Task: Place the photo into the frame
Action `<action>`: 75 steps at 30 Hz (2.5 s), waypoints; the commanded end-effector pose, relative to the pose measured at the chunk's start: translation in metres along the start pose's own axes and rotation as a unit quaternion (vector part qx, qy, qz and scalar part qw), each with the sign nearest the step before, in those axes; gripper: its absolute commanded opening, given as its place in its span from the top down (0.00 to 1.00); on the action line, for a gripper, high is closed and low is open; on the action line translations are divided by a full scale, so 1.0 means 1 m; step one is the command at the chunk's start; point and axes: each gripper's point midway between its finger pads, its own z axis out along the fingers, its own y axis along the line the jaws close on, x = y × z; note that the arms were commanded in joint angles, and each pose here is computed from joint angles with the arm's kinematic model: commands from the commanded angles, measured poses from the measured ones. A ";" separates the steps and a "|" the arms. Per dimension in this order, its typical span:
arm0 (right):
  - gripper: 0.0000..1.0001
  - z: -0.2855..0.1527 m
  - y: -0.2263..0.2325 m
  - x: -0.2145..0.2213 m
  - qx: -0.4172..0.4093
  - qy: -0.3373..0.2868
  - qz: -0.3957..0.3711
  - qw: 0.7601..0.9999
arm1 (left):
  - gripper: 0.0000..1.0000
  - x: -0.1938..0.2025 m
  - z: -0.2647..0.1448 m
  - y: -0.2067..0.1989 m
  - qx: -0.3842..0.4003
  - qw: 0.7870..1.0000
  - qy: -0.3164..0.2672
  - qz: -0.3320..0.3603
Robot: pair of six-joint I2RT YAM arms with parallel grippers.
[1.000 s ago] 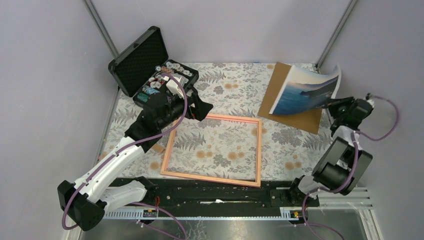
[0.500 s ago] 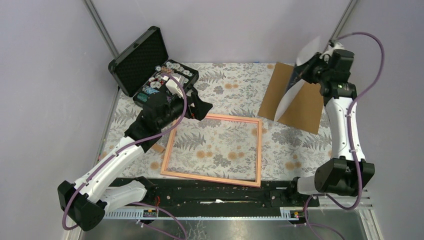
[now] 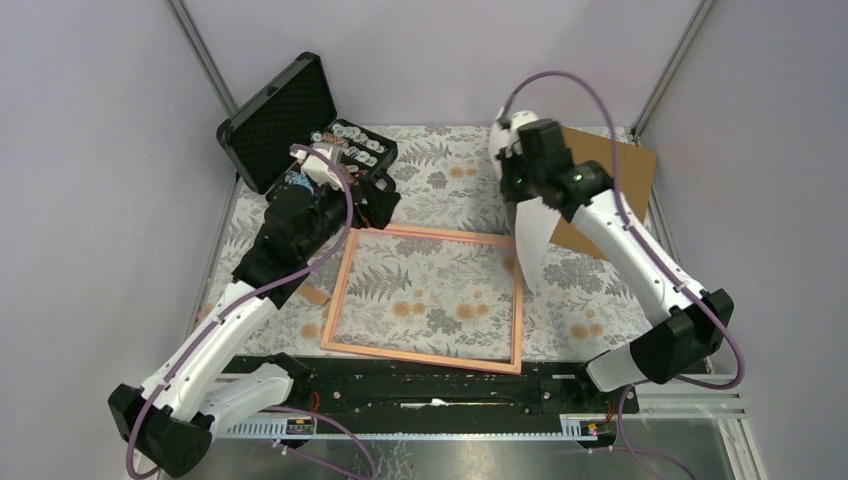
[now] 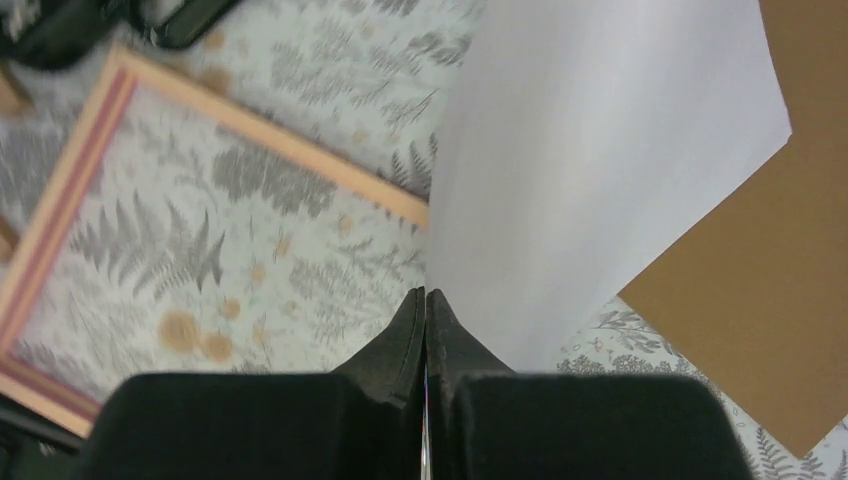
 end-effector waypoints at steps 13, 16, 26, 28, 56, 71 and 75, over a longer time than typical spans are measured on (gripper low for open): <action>1.00 0.004 0.190 0.183 -0.232 0.063 -0.275 0.931 | 0.01 -0.058 -0.041 0.092 -0.210 0.969 -0.130 -0.020; 1.00 0.004 0.208 0.214 -0.250 0.085 -0.303 0.916 | 0.01 -0.059 -0.043 0.089 -0.199 0.970 -0.141 -0.017; 0.41 0.005 0.177 0.238 -0.197 0.082 -0.270 0.939 | 0.01 -0.055 -0.038 0.084 -0.179 0.974 -0.138 -0.016; 0.17 -0.008 0.187 0.233 -0.232 0.063 -0.225 0.944 | 0.01 -0.054 -0.036 0.082 -0.174 0.975 -0.135 -0.016; 0.00 -0.013 -0.081 0.236 0.117 -0.009 0.453 0.884 | 0.01 -0.051 -0.030 0.059 -0.122 0.984 -0.125 -0.020; 0.02 0.004 -0.069 0.262 0.016 -0.003 0.545 0.838 | 0.01 -0.050 -0.031 0.051 -0.110 0.986 -0.124 -0.019; 0.08 0.016 -0.059 0.258 -0.057 -0.025 0.554 0.830 | 0.01 -0.052 -0.033 0.047 -0.105 0.986 -0.127 -0.019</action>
